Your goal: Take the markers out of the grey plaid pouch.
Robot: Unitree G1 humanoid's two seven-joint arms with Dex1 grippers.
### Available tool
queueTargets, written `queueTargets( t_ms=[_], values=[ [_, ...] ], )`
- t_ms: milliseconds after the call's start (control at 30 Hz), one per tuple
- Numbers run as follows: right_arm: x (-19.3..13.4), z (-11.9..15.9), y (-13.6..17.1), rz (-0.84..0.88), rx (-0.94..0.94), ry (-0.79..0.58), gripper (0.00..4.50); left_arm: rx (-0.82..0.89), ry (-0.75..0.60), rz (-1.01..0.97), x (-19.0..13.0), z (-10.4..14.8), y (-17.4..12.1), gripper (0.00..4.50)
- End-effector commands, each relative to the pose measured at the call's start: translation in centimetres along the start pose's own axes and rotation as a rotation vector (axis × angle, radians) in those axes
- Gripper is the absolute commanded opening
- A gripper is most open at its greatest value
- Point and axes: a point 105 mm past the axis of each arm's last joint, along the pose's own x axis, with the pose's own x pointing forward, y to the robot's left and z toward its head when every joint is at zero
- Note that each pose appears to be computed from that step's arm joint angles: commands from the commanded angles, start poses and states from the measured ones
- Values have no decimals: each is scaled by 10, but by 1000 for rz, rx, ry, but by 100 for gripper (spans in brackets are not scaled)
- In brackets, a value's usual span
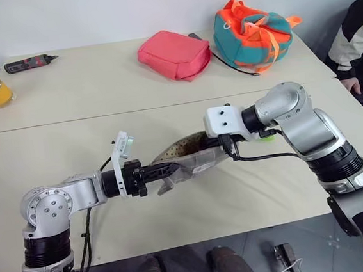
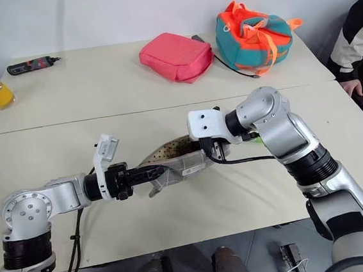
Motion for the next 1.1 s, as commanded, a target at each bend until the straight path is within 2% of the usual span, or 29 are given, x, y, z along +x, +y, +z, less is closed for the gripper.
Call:
queueTargets(
  t_ms=[33,67,167,367,767,1000,1100],
  values=[
    [1,4,7,32,-38,30,3,12,-31,9,-3,5,1,0],
    [5,3,10,47,-33,29,3,32,-7,44,-3,0,5,0],
    [17,-1,16,72,7,20,59,112,37,97,-3,-9,11,0],
    [37,-5,16,37,-46,31,258,106,19,108,-4,-10,14,0],
    [66,-11,29,88,-55,43,258,93,17,108,-2,-12,17,0],
    [81,-21,27,98,-16,75,258,97,11,98,0,-12,16,0],
    [81,-10,22,92,-23,25,258,100,7,102,0,-12,16,0]
  ],
)
